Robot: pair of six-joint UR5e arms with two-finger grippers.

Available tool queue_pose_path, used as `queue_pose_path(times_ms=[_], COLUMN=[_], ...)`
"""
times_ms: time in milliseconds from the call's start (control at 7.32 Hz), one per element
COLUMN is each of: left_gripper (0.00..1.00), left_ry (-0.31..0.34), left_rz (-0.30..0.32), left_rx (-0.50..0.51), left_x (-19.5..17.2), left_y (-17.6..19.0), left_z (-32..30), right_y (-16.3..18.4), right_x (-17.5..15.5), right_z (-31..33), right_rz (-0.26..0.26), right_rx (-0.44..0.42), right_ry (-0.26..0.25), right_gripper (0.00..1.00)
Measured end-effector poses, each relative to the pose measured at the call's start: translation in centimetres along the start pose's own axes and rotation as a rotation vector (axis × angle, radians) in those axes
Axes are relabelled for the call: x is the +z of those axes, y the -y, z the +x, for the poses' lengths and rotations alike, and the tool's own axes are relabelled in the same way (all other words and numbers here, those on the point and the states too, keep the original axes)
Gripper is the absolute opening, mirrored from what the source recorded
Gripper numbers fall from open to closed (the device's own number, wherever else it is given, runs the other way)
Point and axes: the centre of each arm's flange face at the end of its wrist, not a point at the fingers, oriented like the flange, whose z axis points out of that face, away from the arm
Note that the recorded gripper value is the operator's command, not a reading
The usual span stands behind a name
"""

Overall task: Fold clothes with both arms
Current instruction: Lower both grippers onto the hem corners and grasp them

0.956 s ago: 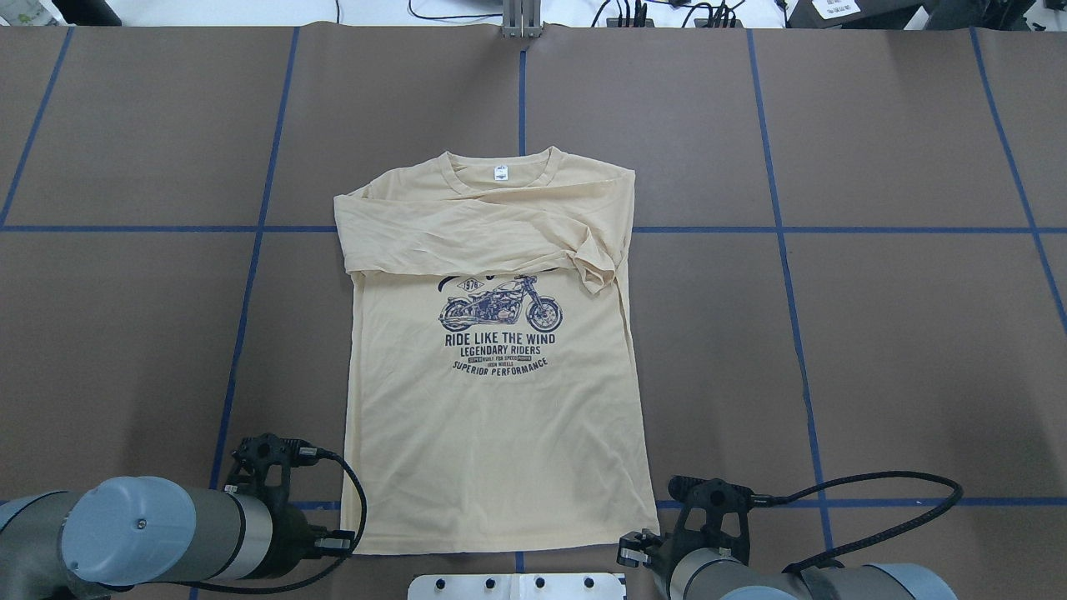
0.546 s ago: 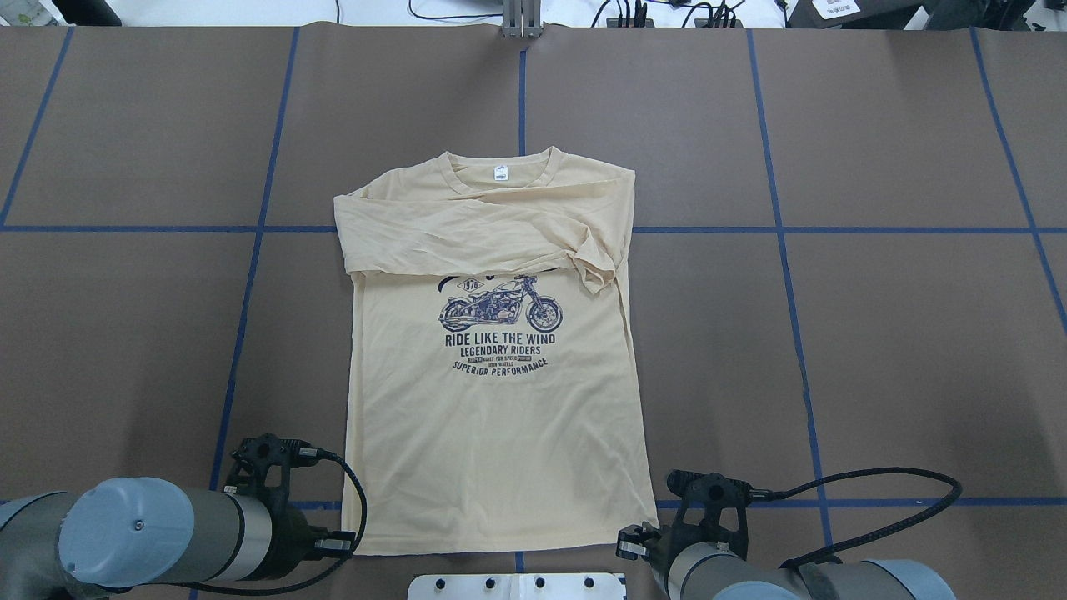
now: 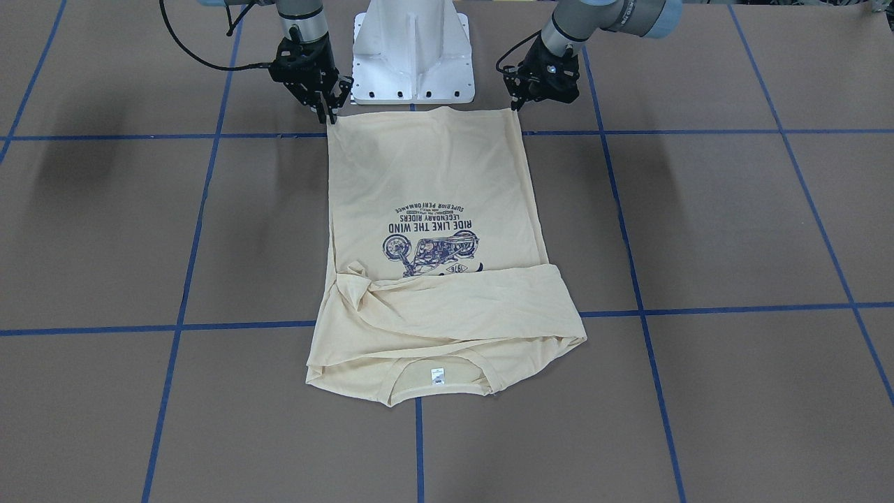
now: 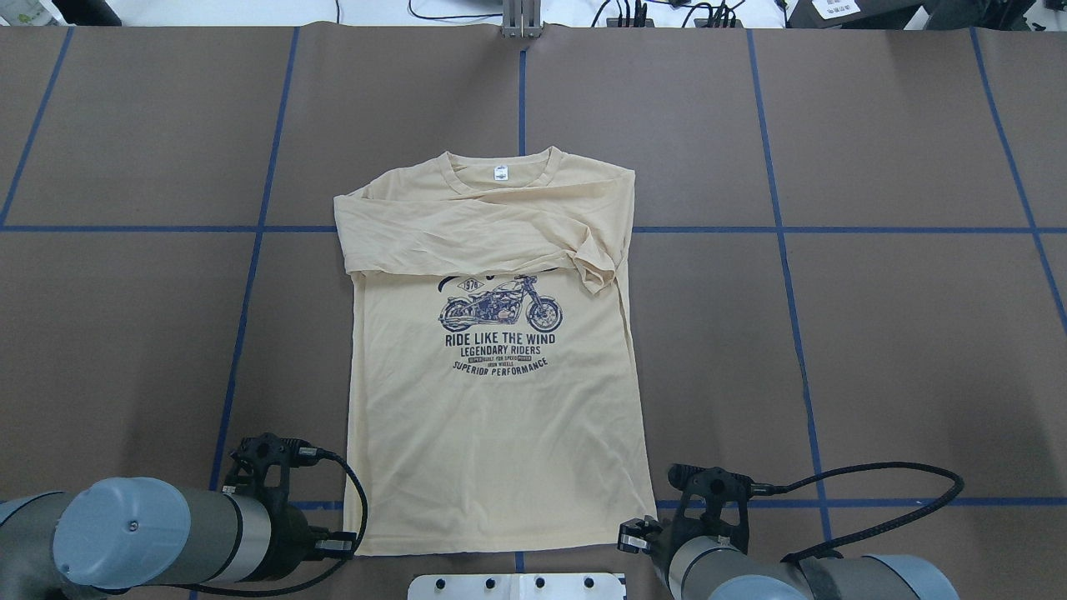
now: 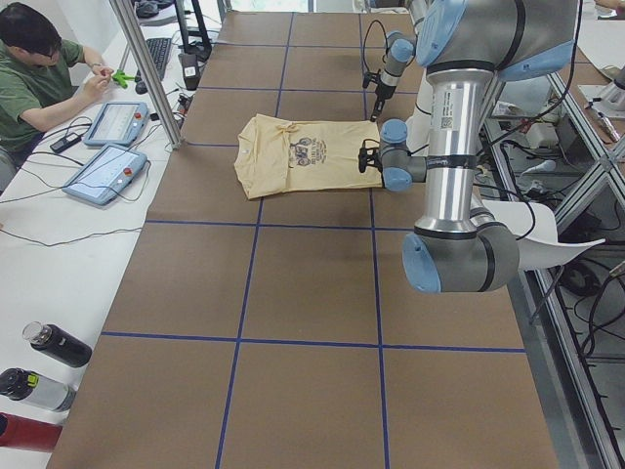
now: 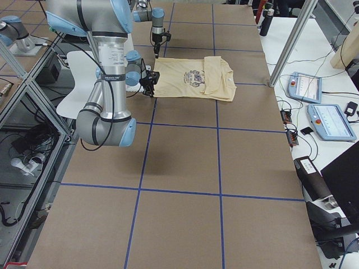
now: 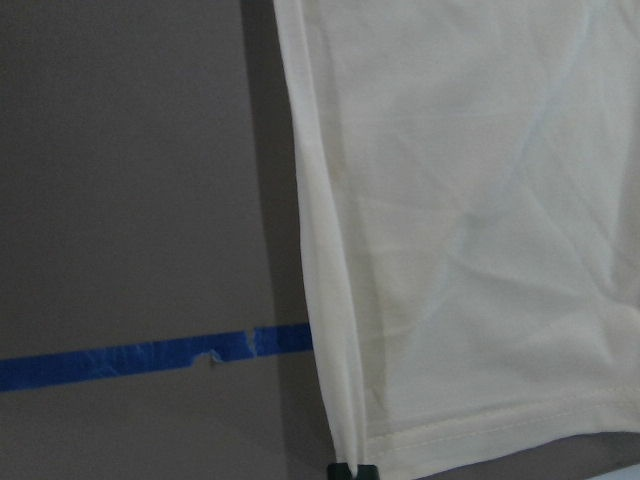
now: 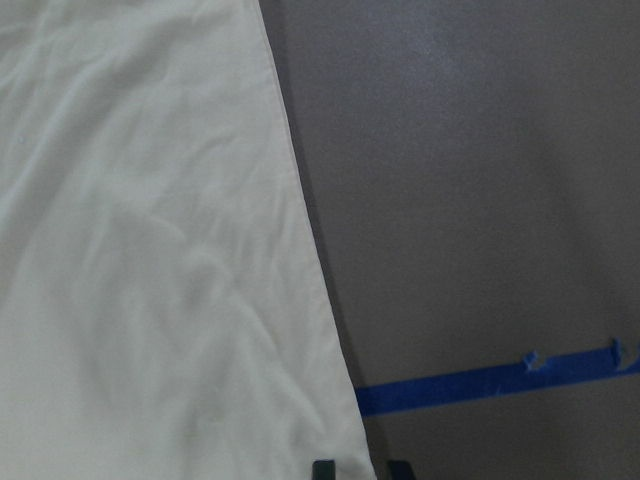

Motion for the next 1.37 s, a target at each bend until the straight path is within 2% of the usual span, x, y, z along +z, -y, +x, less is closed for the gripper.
queue_pose_path(times_ms=[1366], left_gripper=[0.00], left_ry=[-0.010], left_rz=[-0.001], left_rx=[0.002], left_x=[-0.40], left_y=[-0.10], left_z=[0.33], right_y=[-0.03], right_x=[0.19], right_z=[-0.12], right_rz=[0.009], right_rx=[0.001], right_ry=[0.000], right_gripper=[0.30])
